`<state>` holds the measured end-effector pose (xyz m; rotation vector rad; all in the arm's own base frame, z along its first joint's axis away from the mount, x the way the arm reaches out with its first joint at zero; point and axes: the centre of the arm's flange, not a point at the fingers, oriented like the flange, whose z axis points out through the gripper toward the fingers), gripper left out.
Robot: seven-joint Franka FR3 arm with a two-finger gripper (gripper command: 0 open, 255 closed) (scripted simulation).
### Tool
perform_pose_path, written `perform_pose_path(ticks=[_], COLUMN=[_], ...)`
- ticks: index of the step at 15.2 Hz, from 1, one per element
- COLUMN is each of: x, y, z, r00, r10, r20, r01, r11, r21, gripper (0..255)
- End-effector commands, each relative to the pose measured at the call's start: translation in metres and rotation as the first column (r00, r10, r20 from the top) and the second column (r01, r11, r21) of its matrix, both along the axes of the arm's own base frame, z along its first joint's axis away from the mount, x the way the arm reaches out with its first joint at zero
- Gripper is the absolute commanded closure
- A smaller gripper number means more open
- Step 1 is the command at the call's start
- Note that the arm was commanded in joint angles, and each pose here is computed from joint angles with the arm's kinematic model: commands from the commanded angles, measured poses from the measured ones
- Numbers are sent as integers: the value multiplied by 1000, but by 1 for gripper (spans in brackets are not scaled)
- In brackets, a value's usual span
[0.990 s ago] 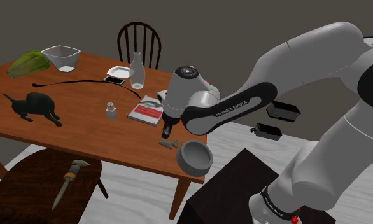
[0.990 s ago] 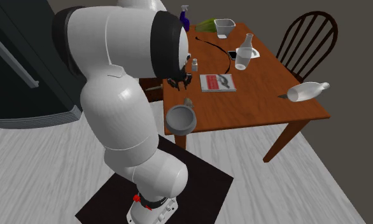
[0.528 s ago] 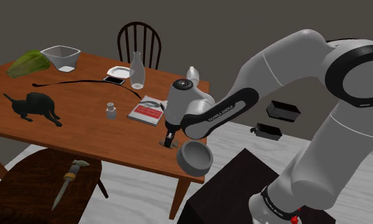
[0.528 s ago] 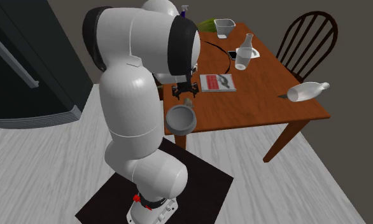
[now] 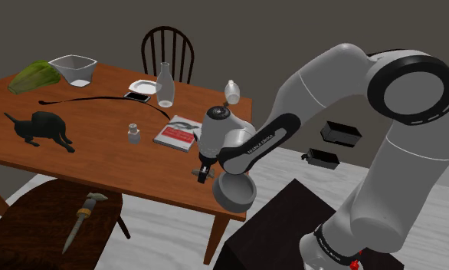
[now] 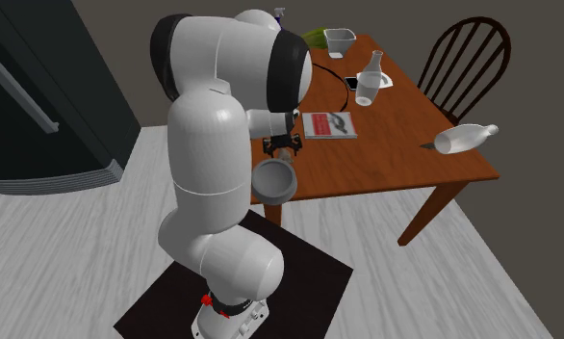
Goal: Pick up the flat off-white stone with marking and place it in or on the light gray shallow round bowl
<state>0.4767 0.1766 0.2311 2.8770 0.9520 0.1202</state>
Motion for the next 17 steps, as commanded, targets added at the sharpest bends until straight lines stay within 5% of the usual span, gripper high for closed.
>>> perform_pose_path(ticks=[1, 7, 8, 17], x=[0, 0, 0, 0], y=[-1, 0, 0, -1], z=[-2, -2, -2, -2], r00=[1000, 1000, 1000, 1000], r10=[0, 0, 0, 0], r20=[0, 0, 0, 0], r01=[0, 0, 0, 0], r11=[1000, 1000, 1000, 1000], r21=[0, 0, 0, 0], gripper=[0, 0, 255, 255])
